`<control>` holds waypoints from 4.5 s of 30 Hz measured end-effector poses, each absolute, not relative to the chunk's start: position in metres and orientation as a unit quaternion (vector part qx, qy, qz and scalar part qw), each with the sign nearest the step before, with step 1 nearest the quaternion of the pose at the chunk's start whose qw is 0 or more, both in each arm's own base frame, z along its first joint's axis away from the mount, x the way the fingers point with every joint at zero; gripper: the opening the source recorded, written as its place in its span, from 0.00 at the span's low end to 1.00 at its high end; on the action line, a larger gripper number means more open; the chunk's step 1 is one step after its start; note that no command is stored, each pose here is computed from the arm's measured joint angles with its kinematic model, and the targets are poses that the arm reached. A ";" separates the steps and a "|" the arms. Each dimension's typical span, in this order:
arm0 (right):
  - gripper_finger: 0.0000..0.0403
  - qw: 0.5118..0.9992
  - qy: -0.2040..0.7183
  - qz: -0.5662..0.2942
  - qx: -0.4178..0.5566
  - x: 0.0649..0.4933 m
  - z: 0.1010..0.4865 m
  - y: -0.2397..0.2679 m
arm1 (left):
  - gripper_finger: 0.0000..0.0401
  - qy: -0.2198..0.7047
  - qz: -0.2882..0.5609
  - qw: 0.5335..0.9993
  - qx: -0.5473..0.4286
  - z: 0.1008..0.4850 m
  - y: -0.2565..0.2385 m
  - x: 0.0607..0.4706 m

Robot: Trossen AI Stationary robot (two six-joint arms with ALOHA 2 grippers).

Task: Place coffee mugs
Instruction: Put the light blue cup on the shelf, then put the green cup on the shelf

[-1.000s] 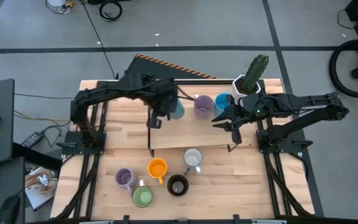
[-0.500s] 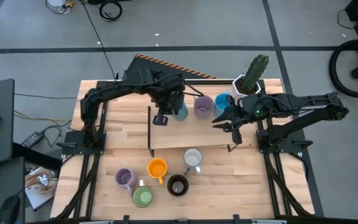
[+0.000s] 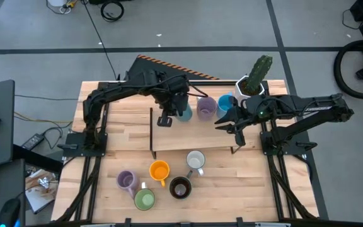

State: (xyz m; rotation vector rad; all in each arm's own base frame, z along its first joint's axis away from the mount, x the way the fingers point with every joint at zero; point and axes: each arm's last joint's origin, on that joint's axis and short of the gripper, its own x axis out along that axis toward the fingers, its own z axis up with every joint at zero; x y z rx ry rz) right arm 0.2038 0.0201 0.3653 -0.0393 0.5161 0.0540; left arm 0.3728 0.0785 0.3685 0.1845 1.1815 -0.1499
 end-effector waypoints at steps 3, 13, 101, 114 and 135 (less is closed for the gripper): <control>0.23 0.966 0.255 0.027 -0.019 0.204 0.365 0.020 | 0.09 0.559 -0.073 0.821 0.089 0.365 0.079 0.376; 0.23 0.966 0.255 0.027 -0.020 0.204 0.365 0.020 | 0.11 0.553 -0.077 0.823 0.107 0.364 0.078 0.379; 0.23 0.971 0.236 0.033 -0.007 0.206 0.369 0.021 | 0.66 0.361 0.060 0.931 0.024 0.290 0.084 0.306; 0.23 0.972 0.232 0.037 -0.006 0.206 0.369 0.021 | 0.65 0.323 0.047 0.945 0.026 0.295 0.083 0.312; 0.23 0.973 0.225 0.039 -0.012 0.207 0.371 0.021 | 0.64 0.328 0.050 0.943 0.031 0.302 0.083 0.307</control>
